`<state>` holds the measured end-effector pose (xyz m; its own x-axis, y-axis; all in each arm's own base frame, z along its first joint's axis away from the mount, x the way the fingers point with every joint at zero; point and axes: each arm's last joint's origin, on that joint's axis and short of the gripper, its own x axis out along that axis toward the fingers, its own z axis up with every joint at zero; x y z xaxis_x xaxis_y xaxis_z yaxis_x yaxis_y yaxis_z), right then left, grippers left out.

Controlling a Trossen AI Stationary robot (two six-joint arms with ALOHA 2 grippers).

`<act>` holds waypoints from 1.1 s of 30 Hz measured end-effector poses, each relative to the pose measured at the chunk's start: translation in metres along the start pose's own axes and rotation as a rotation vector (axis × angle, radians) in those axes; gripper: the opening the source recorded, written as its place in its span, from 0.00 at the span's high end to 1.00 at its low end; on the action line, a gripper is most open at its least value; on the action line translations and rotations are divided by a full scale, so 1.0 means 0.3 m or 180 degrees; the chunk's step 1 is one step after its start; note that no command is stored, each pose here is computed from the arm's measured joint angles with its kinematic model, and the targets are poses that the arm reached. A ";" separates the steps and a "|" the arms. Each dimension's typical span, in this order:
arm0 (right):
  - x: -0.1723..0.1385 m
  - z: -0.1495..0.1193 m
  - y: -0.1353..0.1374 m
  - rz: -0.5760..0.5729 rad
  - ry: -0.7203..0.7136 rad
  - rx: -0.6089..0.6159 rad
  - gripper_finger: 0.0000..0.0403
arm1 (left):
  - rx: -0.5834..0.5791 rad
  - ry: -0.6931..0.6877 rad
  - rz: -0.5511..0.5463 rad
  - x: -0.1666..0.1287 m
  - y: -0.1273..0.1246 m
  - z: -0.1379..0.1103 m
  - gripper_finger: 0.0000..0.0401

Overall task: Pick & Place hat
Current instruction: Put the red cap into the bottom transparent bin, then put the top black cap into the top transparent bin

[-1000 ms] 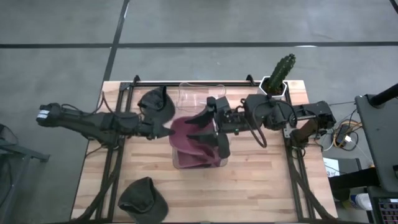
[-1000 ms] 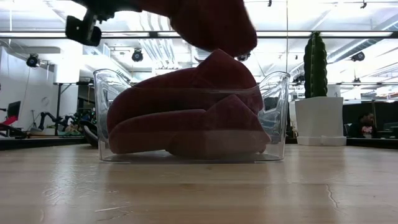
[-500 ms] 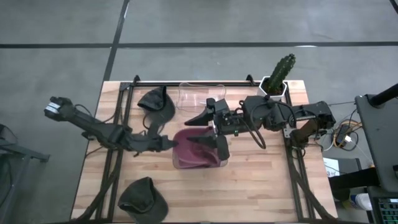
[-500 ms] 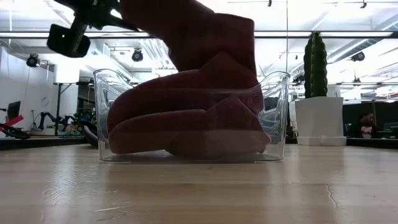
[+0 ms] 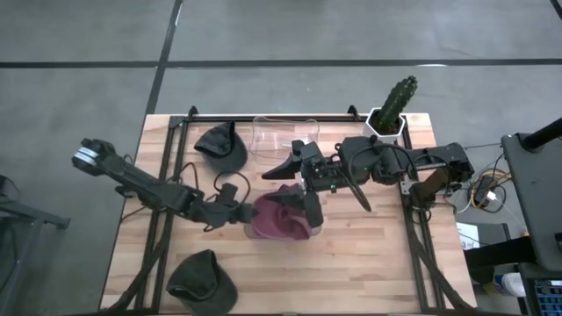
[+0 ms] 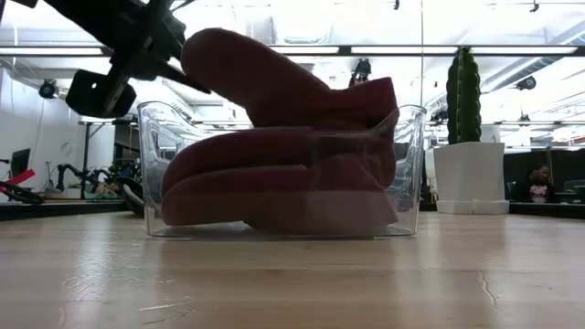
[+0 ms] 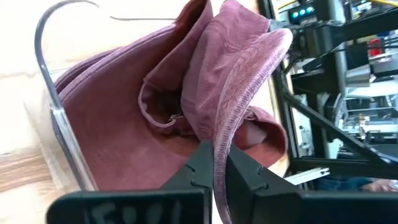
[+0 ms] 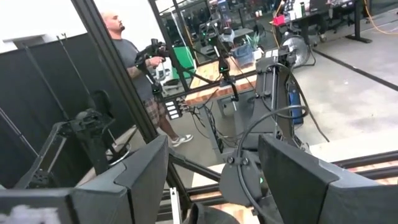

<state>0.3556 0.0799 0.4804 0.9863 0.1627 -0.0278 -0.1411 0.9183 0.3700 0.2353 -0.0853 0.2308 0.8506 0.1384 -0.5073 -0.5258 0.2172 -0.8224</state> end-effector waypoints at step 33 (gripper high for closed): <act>-0.001 -0.023 -0.009 -0.0080 0.0228 -0.0087 0.41 | 0.0513 -0.0191 0.0063 -0.098 -0.001 0.062 0.55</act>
<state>0.3552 0.0800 0.4730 0.9810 0.1640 -0.1036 -0.1196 0.9318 0.3428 0.2104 -0.0716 0.2507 0.8409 0.2005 -0.5027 -0.5403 0.3654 -0.7580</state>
